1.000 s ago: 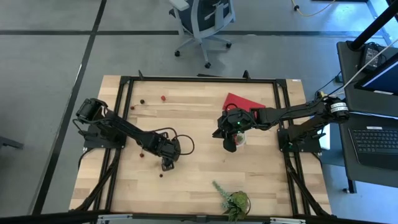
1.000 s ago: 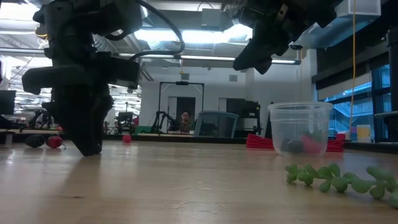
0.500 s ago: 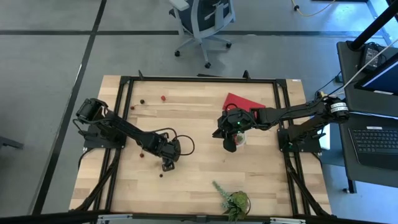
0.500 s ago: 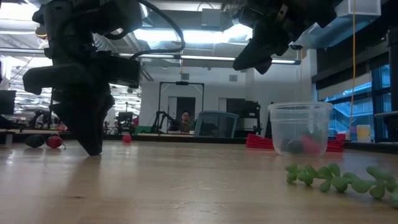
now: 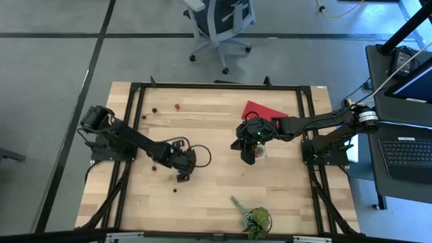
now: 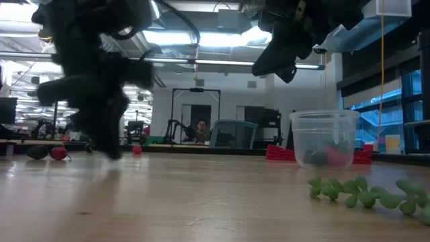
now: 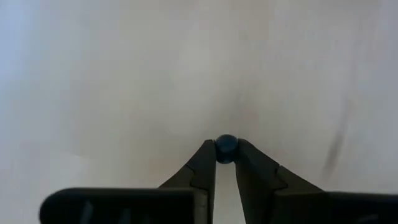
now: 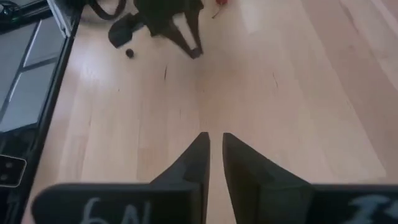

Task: Pick and placing Produce into tupperware
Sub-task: Put the bottom blueberry into the transparent container

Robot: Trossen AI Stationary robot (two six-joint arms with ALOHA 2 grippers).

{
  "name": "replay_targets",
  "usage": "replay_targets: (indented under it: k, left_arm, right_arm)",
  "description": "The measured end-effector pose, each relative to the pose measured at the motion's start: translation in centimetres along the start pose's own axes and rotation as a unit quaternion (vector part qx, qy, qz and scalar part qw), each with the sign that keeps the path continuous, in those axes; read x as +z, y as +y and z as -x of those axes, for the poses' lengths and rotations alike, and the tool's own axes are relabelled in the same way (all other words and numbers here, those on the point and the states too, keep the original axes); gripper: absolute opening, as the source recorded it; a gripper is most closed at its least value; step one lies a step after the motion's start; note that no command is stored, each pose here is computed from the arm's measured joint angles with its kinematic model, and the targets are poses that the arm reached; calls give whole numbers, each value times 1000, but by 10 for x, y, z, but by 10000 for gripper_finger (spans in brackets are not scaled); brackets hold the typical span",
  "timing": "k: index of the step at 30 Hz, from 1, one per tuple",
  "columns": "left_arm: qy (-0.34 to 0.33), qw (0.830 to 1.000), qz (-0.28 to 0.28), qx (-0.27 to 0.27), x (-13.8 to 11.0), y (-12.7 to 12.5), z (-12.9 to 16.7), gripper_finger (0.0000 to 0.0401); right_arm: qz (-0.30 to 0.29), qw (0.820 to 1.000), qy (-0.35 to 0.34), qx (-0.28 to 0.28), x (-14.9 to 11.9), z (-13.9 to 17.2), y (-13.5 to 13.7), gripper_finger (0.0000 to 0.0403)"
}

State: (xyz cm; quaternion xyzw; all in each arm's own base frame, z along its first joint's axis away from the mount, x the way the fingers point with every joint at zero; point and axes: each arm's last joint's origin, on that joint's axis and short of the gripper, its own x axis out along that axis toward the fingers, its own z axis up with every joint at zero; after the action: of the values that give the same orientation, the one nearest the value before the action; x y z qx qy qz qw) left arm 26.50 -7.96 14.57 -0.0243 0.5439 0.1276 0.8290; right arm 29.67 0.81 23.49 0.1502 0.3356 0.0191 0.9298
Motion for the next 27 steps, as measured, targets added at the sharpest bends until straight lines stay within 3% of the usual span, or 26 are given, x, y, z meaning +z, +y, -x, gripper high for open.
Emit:
replay_targets:
  k: [6,12,16,20,27]
  left_arm:
    - [-113,992,-37,49,13,11,38,39]
    - [-222,967,-94,88,27,18,69,39]
    - [-259,949,-145,106,36,18,74,39]
    - [-284,935,-173,125,45,21,75,39]
    - [-347,899,-214,160,63,26,84,39]
  right_arm:
    - [14,1000,-9,14,2,0,1,54]
    - [20,998,-42,44,9,1,5,126]
    - [7,995,-91,44,18,2,7,194]
    - [7,988,-152,6,28,4,6,239]
    - [-74,979,-191,18,35,7,7,261]
